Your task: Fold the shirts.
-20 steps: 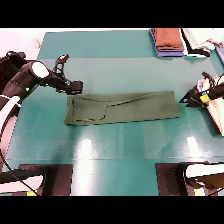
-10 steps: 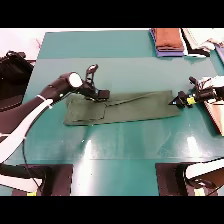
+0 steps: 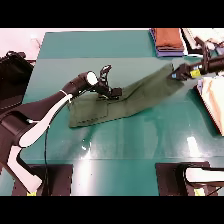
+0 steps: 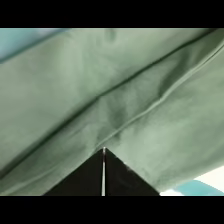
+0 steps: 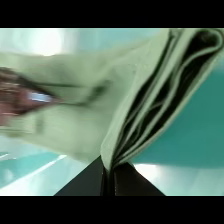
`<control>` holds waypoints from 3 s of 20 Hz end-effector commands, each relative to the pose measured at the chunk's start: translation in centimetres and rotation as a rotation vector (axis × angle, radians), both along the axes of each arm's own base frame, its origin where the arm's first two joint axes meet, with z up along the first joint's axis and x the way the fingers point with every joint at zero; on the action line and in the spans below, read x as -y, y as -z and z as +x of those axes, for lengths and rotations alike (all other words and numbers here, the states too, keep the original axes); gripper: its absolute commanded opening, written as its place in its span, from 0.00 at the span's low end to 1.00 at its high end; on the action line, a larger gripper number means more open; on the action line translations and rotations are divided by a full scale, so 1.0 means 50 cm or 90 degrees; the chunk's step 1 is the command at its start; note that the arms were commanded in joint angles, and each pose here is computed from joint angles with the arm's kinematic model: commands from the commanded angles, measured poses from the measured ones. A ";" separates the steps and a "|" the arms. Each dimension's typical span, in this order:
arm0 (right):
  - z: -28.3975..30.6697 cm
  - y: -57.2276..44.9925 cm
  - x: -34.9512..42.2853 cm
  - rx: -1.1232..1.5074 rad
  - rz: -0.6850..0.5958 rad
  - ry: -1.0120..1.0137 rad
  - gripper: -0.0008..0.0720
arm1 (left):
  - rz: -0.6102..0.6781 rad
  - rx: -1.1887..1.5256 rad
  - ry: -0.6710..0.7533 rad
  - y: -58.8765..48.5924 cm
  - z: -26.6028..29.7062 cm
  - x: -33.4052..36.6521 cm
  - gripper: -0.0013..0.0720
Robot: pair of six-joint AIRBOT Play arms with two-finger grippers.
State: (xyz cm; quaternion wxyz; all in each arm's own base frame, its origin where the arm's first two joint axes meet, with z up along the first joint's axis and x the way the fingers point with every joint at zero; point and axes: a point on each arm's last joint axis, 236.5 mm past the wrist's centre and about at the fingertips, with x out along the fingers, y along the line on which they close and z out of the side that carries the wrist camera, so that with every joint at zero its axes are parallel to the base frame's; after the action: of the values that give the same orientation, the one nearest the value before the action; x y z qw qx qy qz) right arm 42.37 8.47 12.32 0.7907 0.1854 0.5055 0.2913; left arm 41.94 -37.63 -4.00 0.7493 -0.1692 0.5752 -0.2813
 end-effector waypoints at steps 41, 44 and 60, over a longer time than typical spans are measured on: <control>-0.083 0.351 -0.274 -0.232 0.056 0.040 0.86 | 0.143 0.384 -0.182 -0.598 0.087 -0.526 0.05; -0.100 0.389 -0.344 -0.278 0.097 0.026 0.82 | 0.143 0.383 -0.181 -0.597 0.086 -0.525 0.05; 0.110 0.215 -0.351 -0.001 0.005 -0.003 0.03 | 0.093 0.370 -0.161 -0.603 0.072 -0.480 0.05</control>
State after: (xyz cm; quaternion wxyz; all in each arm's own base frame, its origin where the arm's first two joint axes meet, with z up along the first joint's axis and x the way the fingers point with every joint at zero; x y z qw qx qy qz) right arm 44.59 32.00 -1.44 0.7431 0.2108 0.5382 0.3372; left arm 45.75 -13.04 26.17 0.9229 -0.0984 0.3293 -0.1737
